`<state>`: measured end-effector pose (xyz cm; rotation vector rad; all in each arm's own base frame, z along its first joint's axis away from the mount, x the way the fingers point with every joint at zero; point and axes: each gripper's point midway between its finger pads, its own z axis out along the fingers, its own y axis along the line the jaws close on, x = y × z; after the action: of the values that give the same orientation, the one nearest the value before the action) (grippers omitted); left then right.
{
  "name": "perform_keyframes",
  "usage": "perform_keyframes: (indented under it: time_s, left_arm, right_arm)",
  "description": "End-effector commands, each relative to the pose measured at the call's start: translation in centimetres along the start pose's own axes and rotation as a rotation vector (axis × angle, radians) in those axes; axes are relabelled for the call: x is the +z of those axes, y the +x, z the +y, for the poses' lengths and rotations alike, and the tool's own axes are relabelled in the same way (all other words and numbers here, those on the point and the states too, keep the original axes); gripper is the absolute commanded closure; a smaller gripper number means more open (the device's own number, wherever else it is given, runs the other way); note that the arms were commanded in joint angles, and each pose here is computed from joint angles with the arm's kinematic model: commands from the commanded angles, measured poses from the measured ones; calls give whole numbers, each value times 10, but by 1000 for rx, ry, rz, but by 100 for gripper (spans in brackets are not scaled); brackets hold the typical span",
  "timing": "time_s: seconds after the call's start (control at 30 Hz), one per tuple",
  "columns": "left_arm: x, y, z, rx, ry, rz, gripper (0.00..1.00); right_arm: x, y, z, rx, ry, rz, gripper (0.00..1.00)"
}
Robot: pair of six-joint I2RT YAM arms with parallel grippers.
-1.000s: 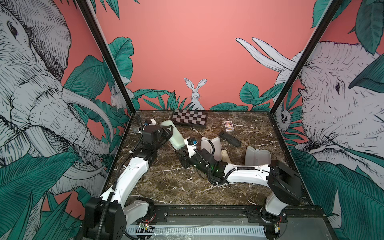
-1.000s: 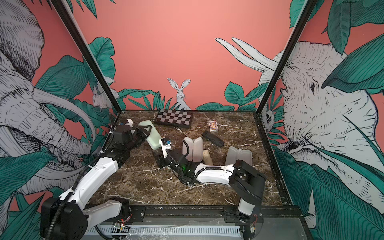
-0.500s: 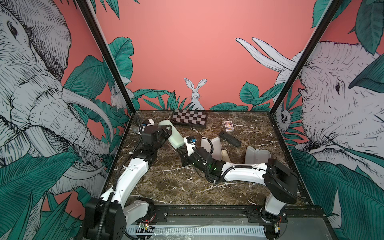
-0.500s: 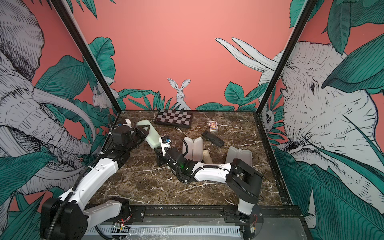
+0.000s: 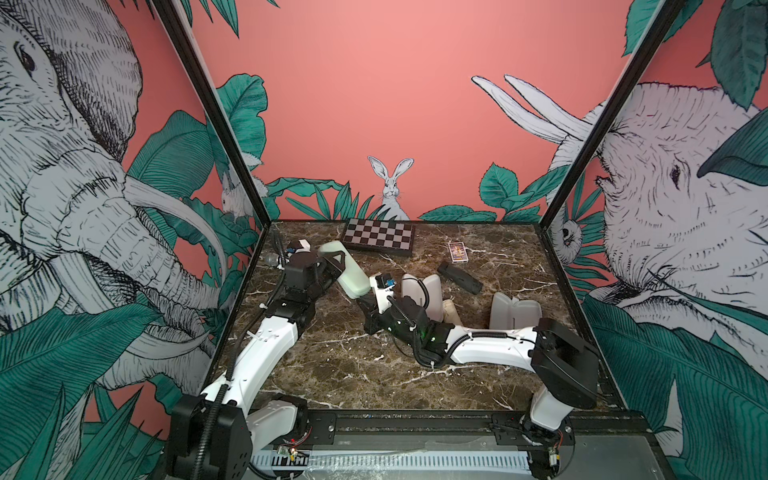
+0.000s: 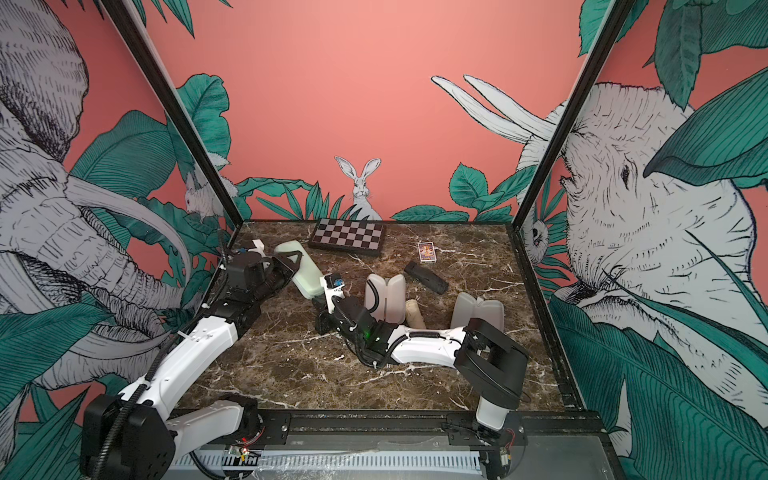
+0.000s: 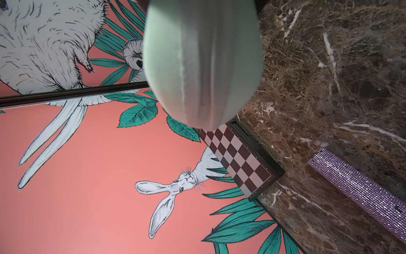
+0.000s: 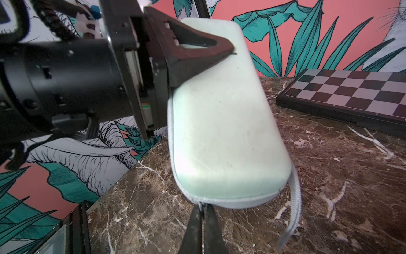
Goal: Put umbrellas into zippered umbrella sleeves
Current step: Zip the zipper on the umbrella sleeve.
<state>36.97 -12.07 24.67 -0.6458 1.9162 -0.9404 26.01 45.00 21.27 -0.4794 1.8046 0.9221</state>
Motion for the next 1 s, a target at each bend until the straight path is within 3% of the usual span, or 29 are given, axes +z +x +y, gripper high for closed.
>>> perform_keyframes:
  time_s: [0.0, 0.47, 0.6, 0.77, 0.97]
  left_arm:
    - [-16, 2, -39, -6, 126, 71, 97]
    - [-21, -6, -37, 2, 133, 180, 100]
    - [-18, -5, -34, -10, 149, 268, 100]
    - [-15, 19, -41, 4, 215, 446, 100]
    - [-14, 48, -29, 21, 216, 584, 100]
  right_arm:
    - [-4, -10, -63, 5, 189, -34, 100]
    - [-11, -1, -112, -108, 276, 32, 100]
    - [-13, -2, -120, -161, 284, 53, 100]
    - [-14, -17, -126, -159, 274, 44, 100]
    - [-17, -28, -127, -196, 290, 51, 100]
